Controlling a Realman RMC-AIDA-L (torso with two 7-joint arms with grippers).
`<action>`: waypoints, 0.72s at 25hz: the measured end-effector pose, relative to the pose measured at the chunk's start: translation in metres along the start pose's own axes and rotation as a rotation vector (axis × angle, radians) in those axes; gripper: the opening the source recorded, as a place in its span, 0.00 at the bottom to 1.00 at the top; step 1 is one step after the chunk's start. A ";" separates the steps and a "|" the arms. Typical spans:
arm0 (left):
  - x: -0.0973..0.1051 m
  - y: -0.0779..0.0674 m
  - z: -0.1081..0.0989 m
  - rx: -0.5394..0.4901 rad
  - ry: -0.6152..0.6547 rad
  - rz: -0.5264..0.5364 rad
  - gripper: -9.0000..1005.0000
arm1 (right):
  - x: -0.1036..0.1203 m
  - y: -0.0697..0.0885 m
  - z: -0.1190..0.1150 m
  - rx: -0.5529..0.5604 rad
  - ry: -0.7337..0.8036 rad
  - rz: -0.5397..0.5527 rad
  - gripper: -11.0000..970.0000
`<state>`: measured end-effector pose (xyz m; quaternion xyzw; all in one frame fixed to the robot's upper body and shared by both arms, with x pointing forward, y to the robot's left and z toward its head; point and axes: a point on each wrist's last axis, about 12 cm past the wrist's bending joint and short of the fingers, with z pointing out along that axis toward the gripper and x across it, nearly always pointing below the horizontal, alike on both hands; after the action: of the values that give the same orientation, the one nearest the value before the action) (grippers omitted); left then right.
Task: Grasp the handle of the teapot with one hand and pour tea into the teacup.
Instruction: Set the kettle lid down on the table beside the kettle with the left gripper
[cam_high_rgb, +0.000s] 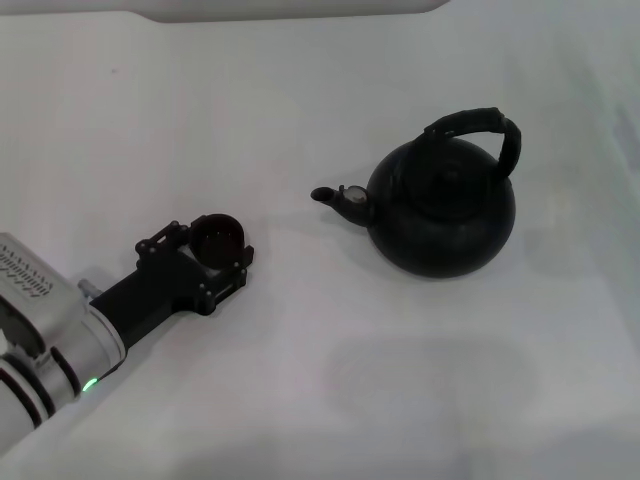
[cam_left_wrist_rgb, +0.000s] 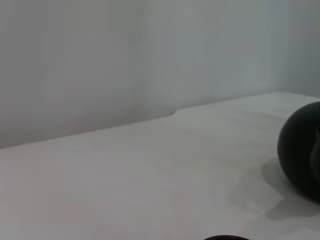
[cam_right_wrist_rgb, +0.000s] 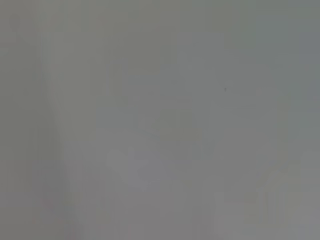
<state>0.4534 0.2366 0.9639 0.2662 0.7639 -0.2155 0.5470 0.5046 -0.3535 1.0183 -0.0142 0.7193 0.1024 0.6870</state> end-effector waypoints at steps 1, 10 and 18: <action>0.000 0.000 0.000 0.003 0.002 0.001 0.68 | 0.000 0.000 0.000 0.000 0.000 0.000 0.70; -0.001 -0.001 0.003 0.022 0.007 0.014 0.70 | 0.000 0.000 0.000 -0.001 0.000 0.001 0.70; -0.001 0.000 0.002 0.015 0.012 0.014 0.73 | 0.000 0.000 0.000 0.000 0.000 0.001 0.70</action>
<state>0.4558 0.2353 0.9639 0.2769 0.7637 -0.2158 0.5418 0.5041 -0.3536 1.0182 -0.0137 0.7194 0.1028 0.6868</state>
